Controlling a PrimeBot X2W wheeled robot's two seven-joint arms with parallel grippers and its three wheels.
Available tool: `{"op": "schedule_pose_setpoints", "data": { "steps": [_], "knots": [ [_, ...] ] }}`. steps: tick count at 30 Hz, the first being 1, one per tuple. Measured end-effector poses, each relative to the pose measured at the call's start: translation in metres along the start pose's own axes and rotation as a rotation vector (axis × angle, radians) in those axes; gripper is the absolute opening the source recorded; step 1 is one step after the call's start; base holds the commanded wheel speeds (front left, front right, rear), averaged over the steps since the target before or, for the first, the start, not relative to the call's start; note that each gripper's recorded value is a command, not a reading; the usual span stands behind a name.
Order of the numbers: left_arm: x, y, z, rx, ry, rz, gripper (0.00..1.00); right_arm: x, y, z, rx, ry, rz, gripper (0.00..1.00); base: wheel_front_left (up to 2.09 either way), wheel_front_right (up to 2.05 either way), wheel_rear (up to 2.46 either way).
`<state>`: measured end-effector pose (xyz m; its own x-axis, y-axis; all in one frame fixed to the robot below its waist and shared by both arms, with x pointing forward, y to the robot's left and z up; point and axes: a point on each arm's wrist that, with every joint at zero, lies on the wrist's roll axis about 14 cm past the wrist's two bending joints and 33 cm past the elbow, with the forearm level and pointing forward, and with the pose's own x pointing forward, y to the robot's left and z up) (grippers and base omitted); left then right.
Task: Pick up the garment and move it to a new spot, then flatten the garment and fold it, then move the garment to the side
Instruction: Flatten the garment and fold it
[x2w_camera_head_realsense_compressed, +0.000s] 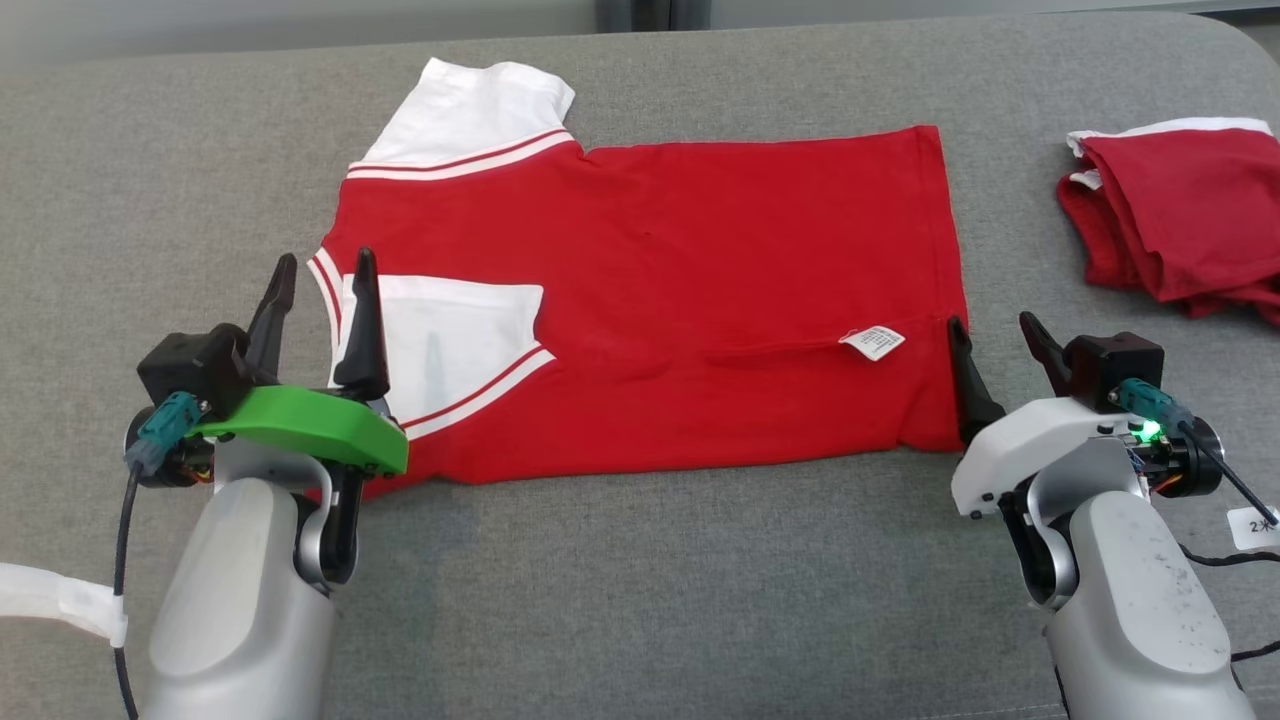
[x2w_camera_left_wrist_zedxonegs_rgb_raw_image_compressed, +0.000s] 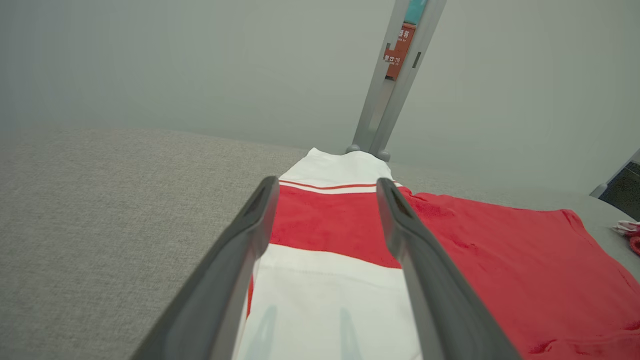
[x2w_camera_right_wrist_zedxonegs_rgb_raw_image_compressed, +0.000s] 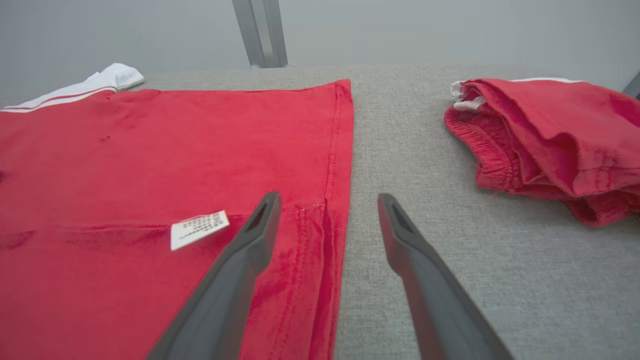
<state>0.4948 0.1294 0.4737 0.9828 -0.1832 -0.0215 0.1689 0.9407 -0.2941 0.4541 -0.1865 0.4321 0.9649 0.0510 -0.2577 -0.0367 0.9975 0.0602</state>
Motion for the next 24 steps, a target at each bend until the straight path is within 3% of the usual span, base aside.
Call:
{"op": "schedule_pose_setpoints", "data": {
  "steps": [11, 18, 24],
  "knots": [
    [-0.043, 0.013, -0.002, 0.031, 0.013, 0.030, 1.00, -0.033, -0.007, 0.019, 0.044, -0.090, -0.023, 1.00, 0.00, 0.00, 0.00],
    [-0.089, 0.041, -0.039, -0.064, 0.192, 0.172, 1.00, -0.053, -0.008, 0.007, 0.089, -0.064, -0.030, 1.00, 0.00, 0.00, 0.00],
    [-0.102, 0.046, -0.071, -0.188, 0.329, 0.240, 1.00, -0.051, -0.001, -0.003, 0.101, -0.032, -0.011, 1.00, 0.00, 0.00, 0.00]
  ]
}}
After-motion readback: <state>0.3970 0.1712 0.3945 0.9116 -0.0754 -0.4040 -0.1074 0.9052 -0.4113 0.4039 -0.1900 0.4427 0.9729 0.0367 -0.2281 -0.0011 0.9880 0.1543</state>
